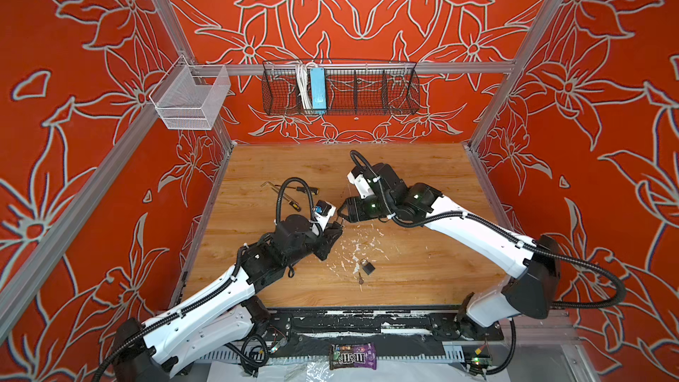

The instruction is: Unlock with the key

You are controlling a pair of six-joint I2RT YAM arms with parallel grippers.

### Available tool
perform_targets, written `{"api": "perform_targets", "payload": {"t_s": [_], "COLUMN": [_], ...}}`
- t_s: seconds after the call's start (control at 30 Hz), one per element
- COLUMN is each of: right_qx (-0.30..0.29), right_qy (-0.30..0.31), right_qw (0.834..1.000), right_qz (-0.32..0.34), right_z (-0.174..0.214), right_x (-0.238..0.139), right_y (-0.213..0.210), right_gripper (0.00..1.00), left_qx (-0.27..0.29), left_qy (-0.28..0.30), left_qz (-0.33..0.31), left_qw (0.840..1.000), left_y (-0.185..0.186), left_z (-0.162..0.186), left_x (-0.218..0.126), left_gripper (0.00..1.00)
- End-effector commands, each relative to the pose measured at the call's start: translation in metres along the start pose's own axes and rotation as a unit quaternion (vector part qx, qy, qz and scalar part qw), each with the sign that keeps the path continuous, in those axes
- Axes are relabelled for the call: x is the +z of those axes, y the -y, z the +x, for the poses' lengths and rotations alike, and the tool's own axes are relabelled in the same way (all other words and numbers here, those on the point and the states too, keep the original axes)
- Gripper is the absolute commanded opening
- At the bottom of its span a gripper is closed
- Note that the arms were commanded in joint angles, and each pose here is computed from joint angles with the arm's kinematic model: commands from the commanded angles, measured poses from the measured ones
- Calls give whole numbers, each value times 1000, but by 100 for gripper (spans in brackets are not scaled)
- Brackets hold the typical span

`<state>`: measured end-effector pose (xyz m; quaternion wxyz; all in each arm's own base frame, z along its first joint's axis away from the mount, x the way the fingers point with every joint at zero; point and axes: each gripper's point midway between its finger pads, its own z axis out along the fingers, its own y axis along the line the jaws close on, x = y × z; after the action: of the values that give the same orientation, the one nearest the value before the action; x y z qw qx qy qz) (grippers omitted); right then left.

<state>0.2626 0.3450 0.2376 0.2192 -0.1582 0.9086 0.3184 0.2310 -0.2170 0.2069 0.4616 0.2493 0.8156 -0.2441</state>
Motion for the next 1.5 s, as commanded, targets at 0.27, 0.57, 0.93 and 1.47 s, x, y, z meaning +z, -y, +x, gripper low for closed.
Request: {"api": "perform_targets", "payload": {"t_s": [0.27, 0.57, 0.93, 1.47], "right_qx": [-46, -67, -64, -90], "right_qy": [-28, -35, -34, -40], "right_qw": [994, 996, 997, 992], "right_qz": [91, 56, 21, 84], "right_z": [-5, -8, 0, 4], "right_x": [3, -4, -5, 1], "right_y": [23, 6, -2, 25], "right_gripper": [58, 58, 59, 59], "left_qx": [15, 10, 9, 14], "left_qy": [21, 24, 13, 19], "left_qz": [10, 4, 2, 6], "left_qw": [1000, 1000, 1000, 1000], "left_y": [5, 3, 2, 4], "left_z": [-16, -19, -19, -23], "left_x": [1, 0, 8, 9], "left_gripper": [0, 0, 0, 0]}}
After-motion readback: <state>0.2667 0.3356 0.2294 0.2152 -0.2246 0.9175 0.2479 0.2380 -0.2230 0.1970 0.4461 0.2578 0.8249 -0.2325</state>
